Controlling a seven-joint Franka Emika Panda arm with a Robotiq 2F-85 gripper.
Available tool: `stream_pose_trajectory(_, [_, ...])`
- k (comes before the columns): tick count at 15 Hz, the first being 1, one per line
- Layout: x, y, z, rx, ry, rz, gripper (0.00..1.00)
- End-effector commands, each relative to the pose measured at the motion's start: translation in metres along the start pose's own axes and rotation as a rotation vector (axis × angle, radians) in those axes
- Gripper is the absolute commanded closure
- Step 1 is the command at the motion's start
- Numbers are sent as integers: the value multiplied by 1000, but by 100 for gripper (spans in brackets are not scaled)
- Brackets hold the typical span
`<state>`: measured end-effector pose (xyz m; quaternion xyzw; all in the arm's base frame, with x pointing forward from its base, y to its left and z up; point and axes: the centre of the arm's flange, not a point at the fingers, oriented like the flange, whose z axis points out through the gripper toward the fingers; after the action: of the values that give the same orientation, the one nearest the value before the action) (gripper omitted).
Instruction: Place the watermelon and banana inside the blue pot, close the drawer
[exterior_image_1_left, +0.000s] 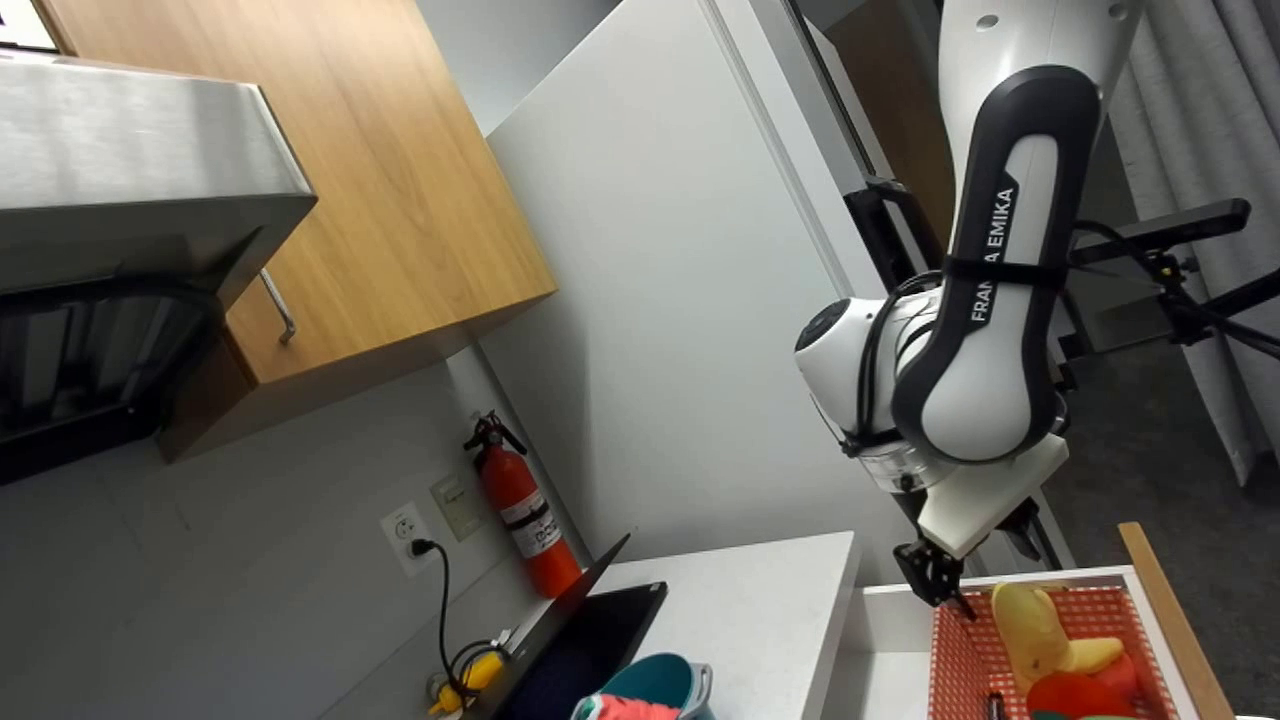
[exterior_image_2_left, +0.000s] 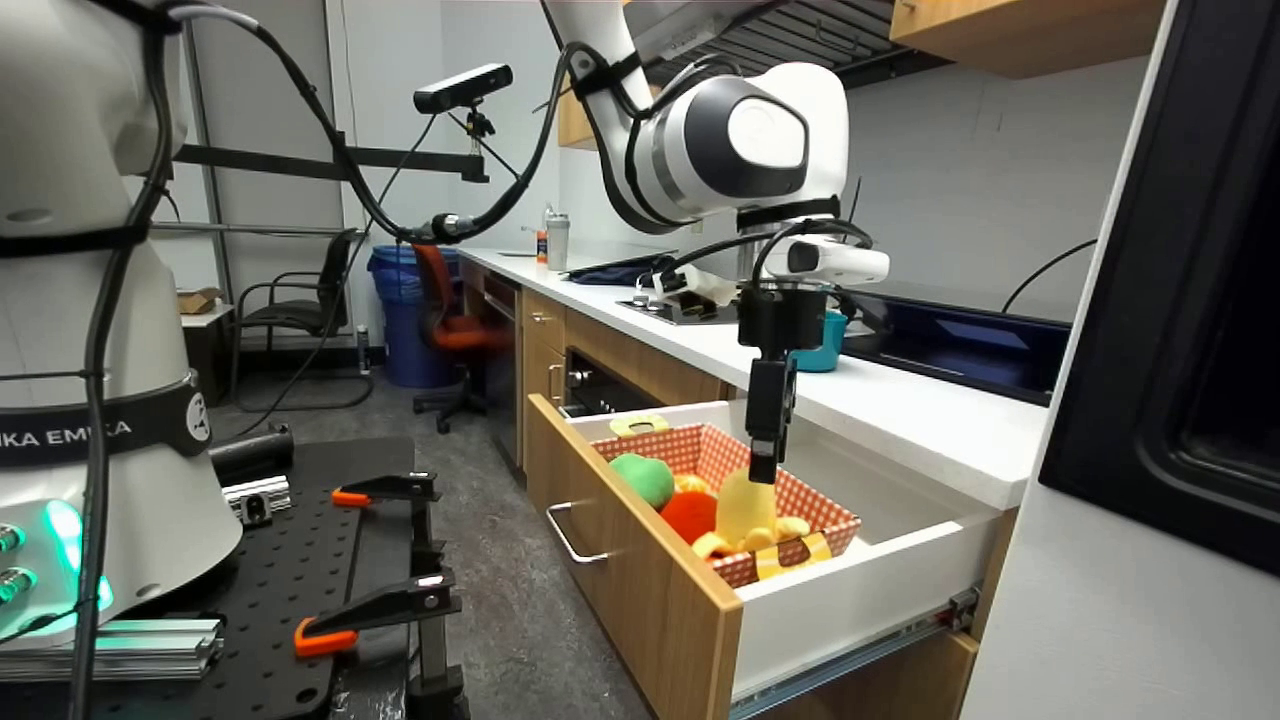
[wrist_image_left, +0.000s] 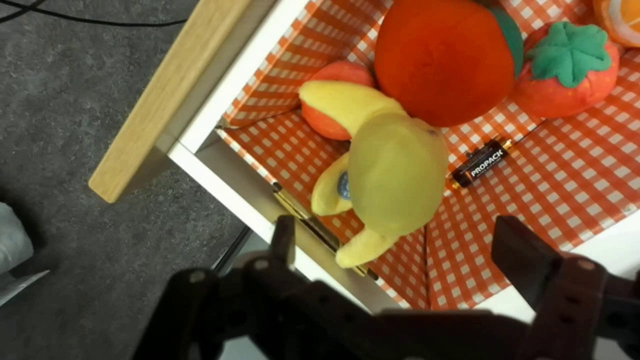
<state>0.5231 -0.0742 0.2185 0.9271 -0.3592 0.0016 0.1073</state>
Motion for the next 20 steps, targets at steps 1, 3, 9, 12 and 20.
stream_pose_trajectory(1, [11,-6,10,-13,-54,-2,0])
stream_pose_trajectory(3, [13,-7,16,-17,-70,0,4])
stream_pose_trajectory(9, [20,-7,23,-50,-97,5,55])
stream_pose_trajectory(12, [22,-7,20,-60,-96,6,80])
stream_pose_trajectory(20, [-7,-3,-16,-69,-87,-77,98])
